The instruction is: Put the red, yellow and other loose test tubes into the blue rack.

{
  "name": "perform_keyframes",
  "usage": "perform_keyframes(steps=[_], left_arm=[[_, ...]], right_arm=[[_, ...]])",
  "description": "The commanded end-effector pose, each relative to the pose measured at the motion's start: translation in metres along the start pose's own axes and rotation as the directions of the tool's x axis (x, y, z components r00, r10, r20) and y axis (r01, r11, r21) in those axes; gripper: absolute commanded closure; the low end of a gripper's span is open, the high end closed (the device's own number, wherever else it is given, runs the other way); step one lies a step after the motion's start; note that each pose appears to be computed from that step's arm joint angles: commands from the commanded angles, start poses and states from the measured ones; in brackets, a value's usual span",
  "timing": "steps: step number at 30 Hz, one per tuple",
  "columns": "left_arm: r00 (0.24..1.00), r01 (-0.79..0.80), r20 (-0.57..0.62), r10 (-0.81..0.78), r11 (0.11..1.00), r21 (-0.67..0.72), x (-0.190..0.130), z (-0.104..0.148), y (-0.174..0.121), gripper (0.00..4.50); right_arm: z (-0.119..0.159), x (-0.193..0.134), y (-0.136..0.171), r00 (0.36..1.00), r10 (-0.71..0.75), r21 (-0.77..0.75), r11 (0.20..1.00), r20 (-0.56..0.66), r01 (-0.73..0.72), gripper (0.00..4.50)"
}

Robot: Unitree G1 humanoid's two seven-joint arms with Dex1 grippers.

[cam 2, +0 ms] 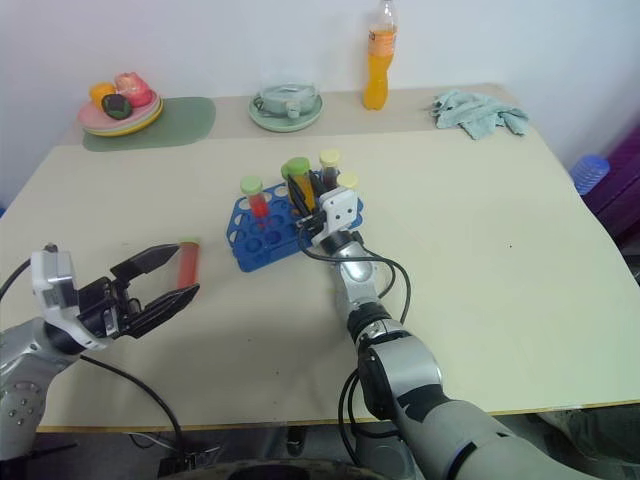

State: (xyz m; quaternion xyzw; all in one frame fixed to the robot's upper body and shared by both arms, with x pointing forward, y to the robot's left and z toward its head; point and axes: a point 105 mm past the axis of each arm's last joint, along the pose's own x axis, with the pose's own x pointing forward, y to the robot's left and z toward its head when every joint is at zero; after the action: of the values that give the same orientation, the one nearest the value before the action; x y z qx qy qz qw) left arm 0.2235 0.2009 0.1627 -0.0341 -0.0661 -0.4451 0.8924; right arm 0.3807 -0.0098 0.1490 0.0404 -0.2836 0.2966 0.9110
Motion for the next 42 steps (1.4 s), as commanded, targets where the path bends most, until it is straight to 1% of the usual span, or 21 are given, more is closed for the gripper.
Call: perform_keyframes(steps=[1, 2, 5, 7, 10, 14, 17, 19, 21, 25, 26, 28, 29, 30, 31, 32, 33, 35, 36, 38, 42], left_arm=[[1.0, 0.012, 0.019, -0.012, 1.0, 0.029, 0.001, 0.004, -0.001, 0.0], [1.0, 0.012, 0.021, -0.013, 1.0, 0.026, 0.001, 0.002, 0.0, 0.0], [0.999, 0.019, 0.029, -0.02, 1.0, 0.019, 0.003, -0.002, 0.001, 0.0], [0.999, 0.028, 0.033, -0.029, 0.999, 0.016, 0.005, -0.004, 0.001, 0.0], [0.998, 0.04, 0.041, -0.041, 0.999, 0.012, 0.008, -0.007, 0.002, 0.0], [0.998, 0.049, 0.046, -0.05, 0.999, 0.011, 0.01, -0.009, 0.002, 0.0], [0.997, 0.055, 0.05, -0.055, 0.998, 0.008, 0.011, -0.012, 0.002, 0.0], [0.997, 0.064, 0.05, -0.064, 0.998, 0.004, 0.012, -0.014, 0.001, 0.0], [0.996, 0.073, 0.049, -0.073, 0.997, 0.002, 0.013, -0.017, 0.0, 0.0], [0.994, 0.097, 0.047, -0.097, 0.995, 0.002, 0.016, -0.022, -0.001, 0.0], [0.994, 0.102, 0.05, -0.102, 0.995, 0.001, 0.017, -0.023, -0.001, 0.0], [0.992, 0.116, 0.058, -0.115, 0.993, -0.001, 0.021, -0.025, -0.001, 0.0], [0.99, 0.124, 0.061, -0.123, 0.992, -0.003, 0.023, -0.026, -0.001, 0.0], [0.989, 0.133, 0.064, -0.133, 0.991, -0.004, 0.026, -0.027, -0.001, 0.0], [0.988, 0.143, 0.066, -0.142, 0.99, -0.004, 0.028, -0.028, -0.001, 0.0], [0.987, 0.149, 0.068, -0.148, 0.989, -0.004, 0.029, -0.028, -0.002, 0.0], [0.986, 0.153, 0.072, -0.153, 0.988, -0.004, 0.031, -0.029, -0.002, 0.0], [0.982, 0.174, 0.077, -0.174, 0.985, 0.0, 0.036, -0.029, -0.002, 0.0], [0.981, 0.18, 0.08, -0.179, 0.984, 0.002, 0.038, -0.029, -0.002, 0.0], [0.979, 0.184, 0.086, -0.184, 0.983, 0.006, 0.04, -0.028, -0.002, 0.0], [0.978, 0.187, 0.091, -0.187, 0.982, 0.014, 0.042, -0.027, -0.003, 0.0]], right_arm=[[0.013, 0.001, 0.043, 0.986, 0.127, -0.021, 0.992, 0.103, -0.126, 3.7], [0.019, 0.001, 0.048, 0.976, 0.174, -0.061, 0.984, 0.133, -0.167, 3.7], [0.034, 0.001, 0.055, 0.946, 0.255, -0.103, 0.966, 0.198, -0.239, 3.7], [0.042, 0.002, 0.053, 0.934, 0.277, -0.12, 0.959, 0.227, -0.256, 3.7], [0.055, 0.008, 0.042, 0.922, 0.297, -0.131, 0.954, 0.248, -0.271, 3.7], [0.074, 0.01, 0.023, 0.918, 0.325, -0.115, 0.945, 0.227, -0.306, 3.7], [0.092, 0.0, 0.002, 0.918, 0.37, -0.111, 0.928, 0.141, -0.356, 3.7], [0.102, -0.012, -0.015, 0.929, 0.367, -0.099, 0.927, 0.052, -0.361, 3.7], [0.11, -0.027, -0.024, 0.922, 0.386, -0.085, 0.918, -0.033, -0.387, 3.7], [0.124, -0.055, -0.044, 0.912, 0.332, -0.078, 0.93, -0.241, -0.359, 3.7], [0.124, -0.061, -0.049, 0.9, 0.305, -0.087, 0.934, -0.311, -0.346, 3.7], [0.118, -0.079, -0.064, 0.816, 0.236, -0.112, 0.933, -0.528, -0.342, 3.7], [0.116, -0.088, -0.069, 0.755, 0.23, -0.073, 0.936, -0.614, -0.344, 3.7], [0.113, -0.098, -0.069, 0.67, 0.295, 0.044, 0.93, -0.681, -0.365, 3.7], [0.112, -0.103, -0.076, 0.637, 0.272, 0.056, 0.94, -0.721, -0.337, 3.7], [0.111, -0.106, -0.081, 0.62, 0.25, 0.054, 0.947, -0.744, -0.317, 3.7], [0.106, -0.113, -0.085, 0.568, 0.242, 0.065, 0.948, -0.786, -0.313, 3.7], [0.09, -0.136, -0.094, 0.403, 0.217, 0.099, 0.951, -0.889, -0.291, 3.7], [0.086, -0.146, -0.095, 0.338, 0.231, 0.135, 0.95, -0.912, -0.282, 3.7], [0.083, -0.16, -0.093, 0.241, 0.263, 0.179, 0.93, -0.934, -0.321, 3.7], [0.076, -0.179, -0.1, 0.113, 0.284, 0.235, 0.917, -0.952, -0.323, 3.7]])
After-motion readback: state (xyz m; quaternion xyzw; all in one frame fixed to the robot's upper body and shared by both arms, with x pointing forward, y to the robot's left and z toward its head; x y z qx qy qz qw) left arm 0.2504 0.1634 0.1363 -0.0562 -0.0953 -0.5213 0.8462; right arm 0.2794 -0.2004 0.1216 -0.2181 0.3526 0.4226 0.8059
